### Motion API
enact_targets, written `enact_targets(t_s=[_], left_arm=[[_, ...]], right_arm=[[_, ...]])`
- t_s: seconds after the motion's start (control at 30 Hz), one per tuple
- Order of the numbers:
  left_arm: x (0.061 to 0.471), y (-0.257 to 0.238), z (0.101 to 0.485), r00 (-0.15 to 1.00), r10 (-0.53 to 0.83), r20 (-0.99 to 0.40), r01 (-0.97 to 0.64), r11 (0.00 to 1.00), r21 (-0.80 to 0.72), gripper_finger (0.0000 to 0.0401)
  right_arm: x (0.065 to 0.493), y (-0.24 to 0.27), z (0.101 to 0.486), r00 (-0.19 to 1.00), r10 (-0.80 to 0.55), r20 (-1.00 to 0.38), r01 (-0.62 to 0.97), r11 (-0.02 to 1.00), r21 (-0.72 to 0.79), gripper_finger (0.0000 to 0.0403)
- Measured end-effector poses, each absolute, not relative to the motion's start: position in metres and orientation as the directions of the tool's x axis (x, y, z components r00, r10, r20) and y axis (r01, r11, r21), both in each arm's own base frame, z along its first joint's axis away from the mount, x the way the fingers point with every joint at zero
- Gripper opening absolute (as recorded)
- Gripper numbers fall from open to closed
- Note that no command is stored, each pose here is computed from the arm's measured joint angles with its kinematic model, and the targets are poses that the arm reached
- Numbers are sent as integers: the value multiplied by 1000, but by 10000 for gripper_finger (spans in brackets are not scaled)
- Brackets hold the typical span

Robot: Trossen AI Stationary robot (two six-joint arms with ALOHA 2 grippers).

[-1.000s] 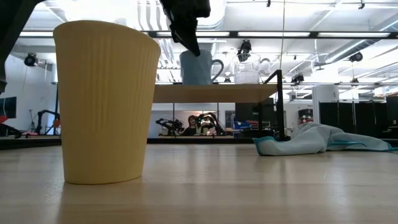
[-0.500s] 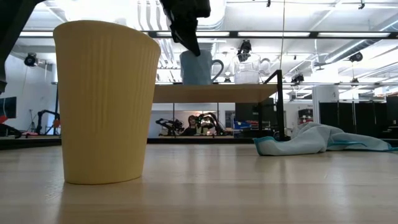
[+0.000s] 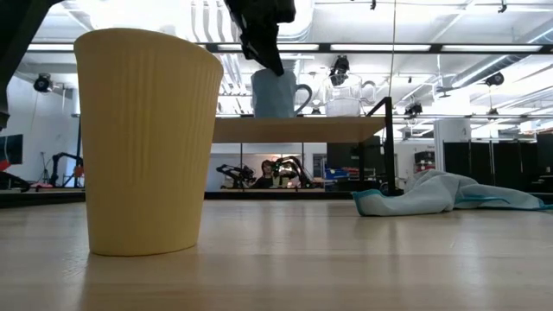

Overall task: Stack small to large cups/mugs on shelf
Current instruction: Put the blue mug on the shelf, then put the yellow cup on the shelf

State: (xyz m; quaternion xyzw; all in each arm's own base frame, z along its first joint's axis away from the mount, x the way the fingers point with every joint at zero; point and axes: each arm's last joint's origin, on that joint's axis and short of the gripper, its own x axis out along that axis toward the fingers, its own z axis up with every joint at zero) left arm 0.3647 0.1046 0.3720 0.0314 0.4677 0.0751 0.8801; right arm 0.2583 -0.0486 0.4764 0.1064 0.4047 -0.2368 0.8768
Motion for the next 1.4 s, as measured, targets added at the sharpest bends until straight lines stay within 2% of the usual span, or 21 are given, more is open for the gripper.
enact_targets(t_s=[0.83, 1.23, 1.33, 1.4], left_arm=[[370, 95, 378, 597, 181, -781, -96, 983, 155, 52], [343, 85, 423, 684, 232, -691, -135, 972, 193, 52], [330, 76, 435, 712, 200, -674, -141, 980, 142, 52], [321, 68, 440, 716, 128, -686, -103, 992, 78, 52]], right_arm=[[258, -49, 477, 561, -330, -759, 472, 881, -34, 54], [259, -49, 476, 560, -330, -760, 469, 882, -37, 54], [258, -49, 477, 560, -331, -759, 470, 882, -37, 54], [258, -49, 476, 560, -331, -760, 470, 882, -37, 54]])
